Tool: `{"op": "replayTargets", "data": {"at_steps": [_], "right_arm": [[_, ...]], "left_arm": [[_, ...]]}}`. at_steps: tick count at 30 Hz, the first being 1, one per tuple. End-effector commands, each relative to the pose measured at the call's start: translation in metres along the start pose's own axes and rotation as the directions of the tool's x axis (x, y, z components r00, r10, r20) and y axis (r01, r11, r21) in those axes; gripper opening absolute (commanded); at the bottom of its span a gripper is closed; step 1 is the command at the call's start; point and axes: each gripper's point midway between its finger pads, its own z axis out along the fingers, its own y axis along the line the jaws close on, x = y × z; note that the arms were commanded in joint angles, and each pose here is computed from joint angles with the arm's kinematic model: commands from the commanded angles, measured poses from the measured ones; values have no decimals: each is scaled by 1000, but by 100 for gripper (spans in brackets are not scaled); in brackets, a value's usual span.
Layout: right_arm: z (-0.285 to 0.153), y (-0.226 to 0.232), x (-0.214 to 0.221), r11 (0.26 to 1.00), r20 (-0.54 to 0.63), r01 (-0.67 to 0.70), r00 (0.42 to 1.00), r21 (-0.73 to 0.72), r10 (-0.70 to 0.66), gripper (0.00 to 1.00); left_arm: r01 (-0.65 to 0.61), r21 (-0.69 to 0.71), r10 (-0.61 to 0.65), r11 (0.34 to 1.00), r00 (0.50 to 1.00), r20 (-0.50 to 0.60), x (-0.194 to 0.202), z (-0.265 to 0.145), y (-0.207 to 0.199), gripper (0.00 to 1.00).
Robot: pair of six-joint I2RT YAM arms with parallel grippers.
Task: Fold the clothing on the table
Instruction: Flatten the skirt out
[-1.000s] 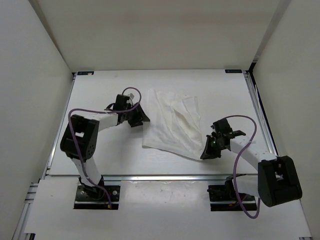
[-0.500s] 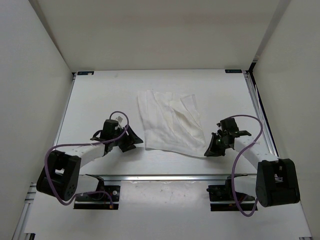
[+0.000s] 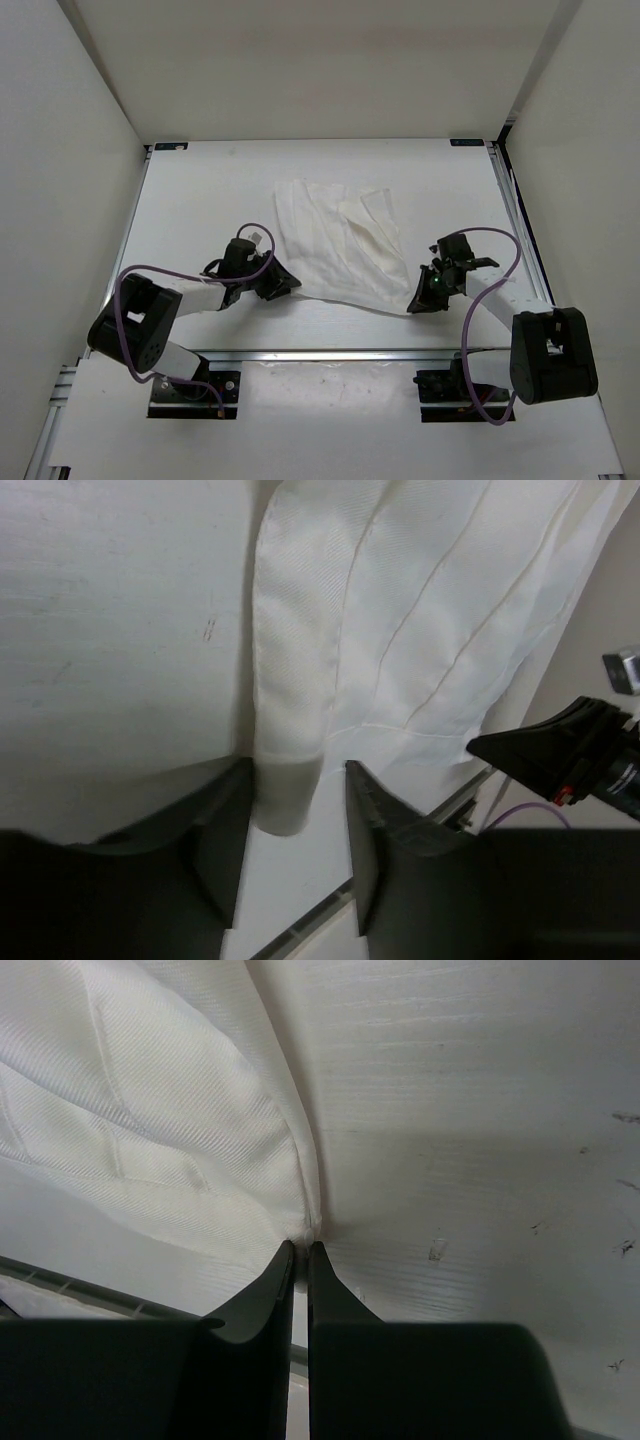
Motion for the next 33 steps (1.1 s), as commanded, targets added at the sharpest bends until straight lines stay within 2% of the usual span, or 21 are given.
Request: {"op": "replayTargets", "data": {"at_steps": [1,2,4,7,11,12,14,18,23,27,29,33], "right_arm": [[-4,5,-13,1000,36,25,999,-16,-25,0],[-4,5,-13,999,35,26,999,-18,-26,0],[-4,3,-12,1000,29,14,999,-17,-13,1],[-5,4,-14,999,35,29,999,-22,-28,1],[-4,5,-13,999,25,23,999,-23,-22,0],[-3,4,-14,999,29,27,999,-26,-26,0],[-4,8,-15,999,27,37,999,-34,-36,0],[-7,8,-24,998,54,56,997,-9,-55,0],[-39,42,-80,987,204,154,968,-38,-143,0],[-89,76,-150,971,397,240,889,23,-229,0],[-115,84,-179,967,492,245,835,67,-245,0],[-137,70,-211,977,547,192,810,91,-210,0]], "left_arm": [[7,18,-8,1000,999,31,-1,1,-6,42],[17,30,-19,999,999,45,-5,2,-7,30],[47,37,-49,998,998,39,-3,4,-5,24],[62,32,-63,998,998,21,-1,4,-2,28],[31,41,-34,999,996,79,-11,-7,-6,31],[22,50,-26,999,995,92,-14,-10,-10,27],[13,43,-18,999,994,112,-21,-15,-6,0],[-44,61,37,997,992,118,-33,-24,-18,0],[-234,26,231,972,969,81,-63,-36,-64,0],[-384,-15,384,923,921,69,-99,-41,-102,0],[-410,-66,415,910,902,120,-129,-49,-120,0],[-412,-90,421,907,896,142,-161,-64,-126,0]]}}
